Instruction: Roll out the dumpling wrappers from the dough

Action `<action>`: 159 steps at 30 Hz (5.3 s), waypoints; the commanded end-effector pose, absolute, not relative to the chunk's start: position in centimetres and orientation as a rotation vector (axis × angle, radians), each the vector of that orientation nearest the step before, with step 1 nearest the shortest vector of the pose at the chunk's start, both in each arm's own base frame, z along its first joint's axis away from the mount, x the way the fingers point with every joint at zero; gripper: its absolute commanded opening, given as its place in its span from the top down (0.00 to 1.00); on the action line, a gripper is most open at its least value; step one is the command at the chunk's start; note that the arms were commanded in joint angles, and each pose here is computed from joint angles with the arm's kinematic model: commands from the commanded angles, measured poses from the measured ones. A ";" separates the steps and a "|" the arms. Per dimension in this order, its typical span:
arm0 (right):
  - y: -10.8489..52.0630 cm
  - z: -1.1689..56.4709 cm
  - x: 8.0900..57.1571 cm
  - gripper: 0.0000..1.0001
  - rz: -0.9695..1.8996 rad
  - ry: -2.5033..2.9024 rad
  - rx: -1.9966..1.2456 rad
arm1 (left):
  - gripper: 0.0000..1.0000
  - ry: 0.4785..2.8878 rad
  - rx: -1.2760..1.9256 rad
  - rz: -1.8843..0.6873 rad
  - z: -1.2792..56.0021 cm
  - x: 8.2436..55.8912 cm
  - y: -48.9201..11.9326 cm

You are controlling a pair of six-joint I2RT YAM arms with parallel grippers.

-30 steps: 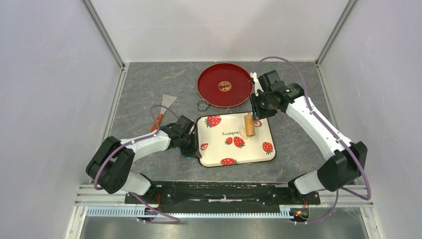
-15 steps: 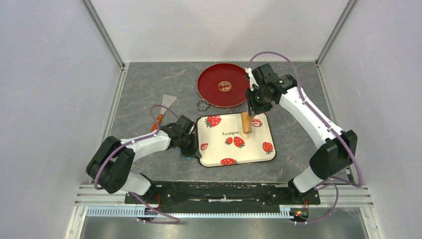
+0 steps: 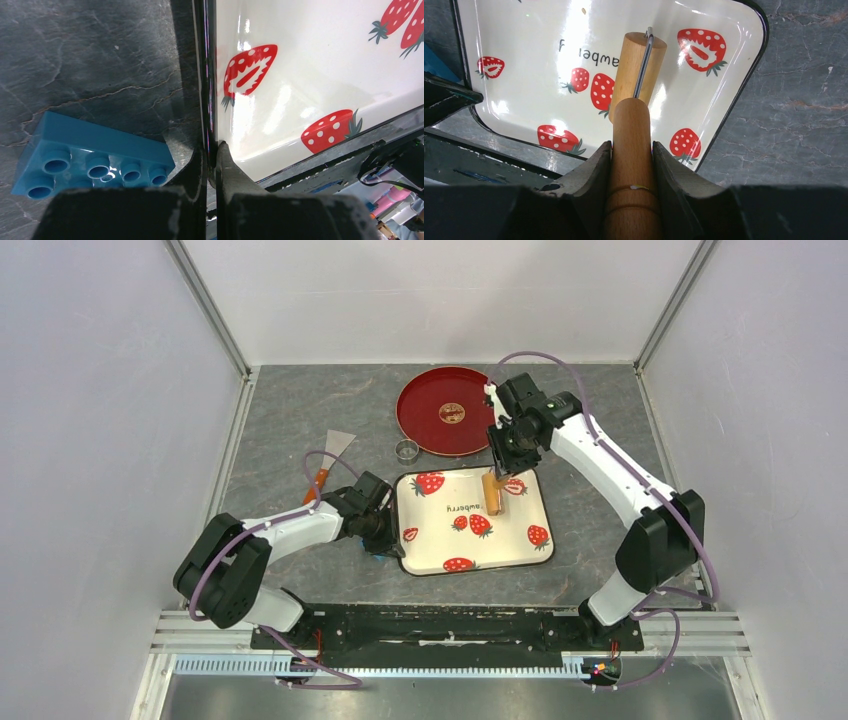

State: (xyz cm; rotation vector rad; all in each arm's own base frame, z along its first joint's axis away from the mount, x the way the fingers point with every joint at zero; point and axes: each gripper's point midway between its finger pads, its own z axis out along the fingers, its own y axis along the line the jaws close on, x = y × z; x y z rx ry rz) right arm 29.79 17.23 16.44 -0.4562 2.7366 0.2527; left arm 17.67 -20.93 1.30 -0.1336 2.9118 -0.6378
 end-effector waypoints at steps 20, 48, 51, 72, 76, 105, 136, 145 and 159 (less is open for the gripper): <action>16.2 18.2 30.8 1.00 0.135 2.630 -0.422 | 0.98 3.023 -0.138 -0.351 -2.6 15.5 -17.2; 18.5 16.9 29.4 1.00 0.110 2.699 -0.551 | 0.98 3.023 -0.138 -0.350 -2.6 15.5 -17.2; 18.7 16.7 29.3 1.00 0.109 2.703 -0.555 | 0.98 3.022 -0.137 -0.349 -2.6 15.6 -17.2; 18.9 15.2 28.0 1.00 0.114 2.727 -0.588 | 0.98 3.020 -0.136 -0.348 -2.6 15.6 -17.2; 19.3 14.8 27.7 1.00 0.122 2.726 -0.594 | 0.98 3.021 -0.137 -0.347 -2.6 15.5 -17.2; 19.2 13.4 26.8 1.00 0.126 2.733 -0.565 | 0.98 3.022 -0.136 -0.348 -2.6 15.6 -17.2; 20.2 14.9 28.0 1.00 0.120 2.696 -0.598 | 0.98 3.025 -0.136 -0.344 -2.7 15.5 -17.2; 20.6 13.9 27.3 1.00 0.160 2.705 -0.607 | 0.98 3.026 -0.138 -0.344 -2.7 15.5 -17.2; 21.8 13.8 26.3 1.00 0.226 2.700 -0.617 | 0.98 3.027 -0.136 -0.344 -2.7 15.5 -17.2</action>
